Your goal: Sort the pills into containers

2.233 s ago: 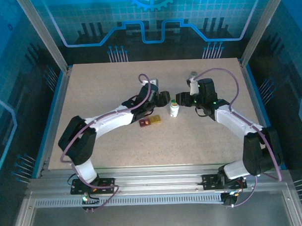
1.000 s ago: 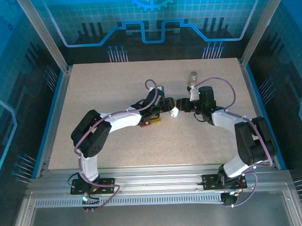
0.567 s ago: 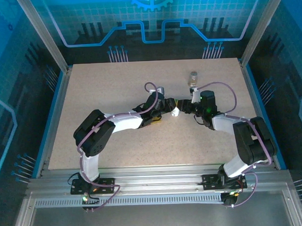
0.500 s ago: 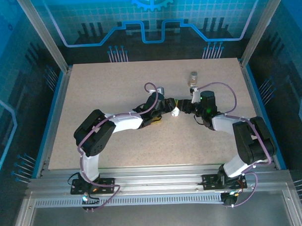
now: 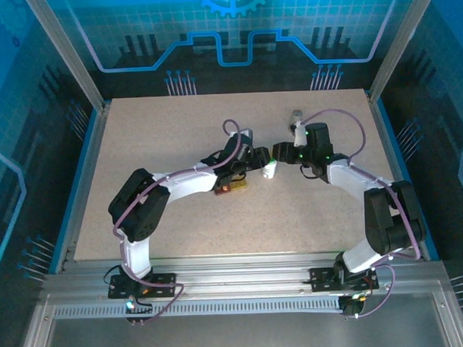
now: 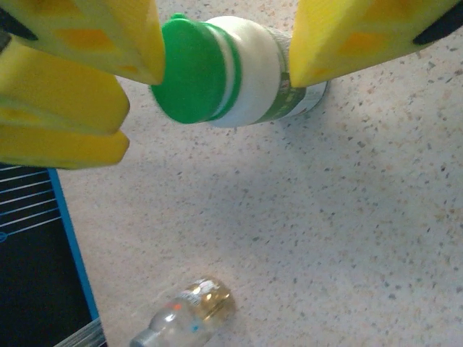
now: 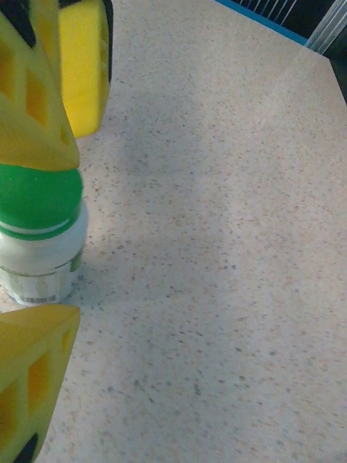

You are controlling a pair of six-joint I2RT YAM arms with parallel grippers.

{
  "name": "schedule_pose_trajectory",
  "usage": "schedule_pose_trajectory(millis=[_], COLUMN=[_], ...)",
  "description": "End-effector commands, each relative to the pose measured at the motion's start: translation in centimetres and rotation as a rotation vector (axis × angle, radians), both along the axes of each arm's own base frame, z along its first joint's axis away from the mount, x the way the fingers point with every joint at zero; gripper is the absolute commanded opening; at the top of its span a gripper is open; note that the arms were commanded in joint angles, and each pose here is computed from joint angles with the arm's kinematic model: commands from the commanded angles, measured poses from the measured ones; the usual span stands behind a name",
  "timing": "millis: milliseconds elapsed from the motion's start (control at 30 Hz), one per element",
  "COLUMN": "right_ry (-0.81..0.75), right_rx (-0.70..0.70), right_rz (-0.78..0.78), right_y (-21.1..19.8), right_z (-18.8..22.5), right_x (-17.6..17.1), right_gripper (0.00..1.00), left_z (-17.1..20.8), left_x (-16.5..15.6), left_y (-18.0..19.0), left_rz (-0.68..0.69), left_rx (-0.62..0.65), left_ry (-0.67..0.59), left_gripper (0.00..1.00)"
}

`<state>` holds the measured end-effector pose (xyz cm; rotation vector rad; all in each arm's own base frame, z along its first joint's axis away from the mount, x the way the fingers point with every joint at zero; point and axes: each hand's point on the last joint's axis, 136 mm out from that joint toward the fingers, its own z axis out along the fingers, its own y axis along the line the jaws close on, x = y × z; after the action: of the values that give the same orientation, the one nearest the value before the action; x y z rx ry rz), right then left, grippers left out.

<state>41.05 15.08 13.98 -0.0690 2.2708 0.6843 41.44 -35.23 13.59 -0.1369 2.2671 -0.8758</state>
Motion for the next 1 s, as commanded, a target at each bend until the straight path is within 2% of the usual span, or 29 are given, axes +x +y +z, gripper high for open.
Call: schedule_pose_trajectory(millis=[0,133,200,467,667,733,800,833,900,967], right_ry=[0.016,0.027,0.043,0.122,0.249,0.274,0.299,0.304,0.294,0.268], right_rx=[-0.083,-0.190,-0.270,-0.468,-0.567,-0.573,-0.570,-0.571,-0.576,-0.595], right_rz=[-0.009,-0.011,0.009,0.067,0.100,0.107,0.111,0.113,0.104,0.091], right_y=[-1.2,-0.9,-0.2,2.4,3.5,3.8,4.1,4.2,4.2,4.1], right_z=[1.8,3.0,2.7,0.1,-4.4,-5.4,-6.1,-6.3,-6.0,-5.3], right_x=[-0.1,-0.8,-1.2,-1.4,-1.7,-1.7,-1.6,-1.5,-1.0,-0.3], right_gripper=[0.57,0.74,0.81,0.84,0.85,0.82,0.74,0.69,0.52,0.44], left_z=[6.7,8.8,8.7,7.6,6.5,6.1,5.5,5.3,4.7,4.0], left_x=[0.0,-1.5,-2.8,-8.8,-12.2,-13.0,-13.4,-13.5,-13.7,-13.9], left_y=[0.4,3.4,5.8,16.3,20.4,20.9,21.2,21.3,21.5,21.6], left_rz=[-0.032,-0.008,0.019,0.169,0.225,0.230,0.231,0.231,0.231,0.228], left_rx=[-0.048,-0.026,0.027,0.195,0.229,0.223,0.219,0.220,0.231,0.243], left_ry=[-0.107,-0.162,-0.190,-0.263,-0.292,-0.291,-0.289,-0.288,-0.281,-0.274], left_gripper=[0.54,0.58,0.66,0.74,0.76,0.76,0.76,0.76,0.76,0.76])
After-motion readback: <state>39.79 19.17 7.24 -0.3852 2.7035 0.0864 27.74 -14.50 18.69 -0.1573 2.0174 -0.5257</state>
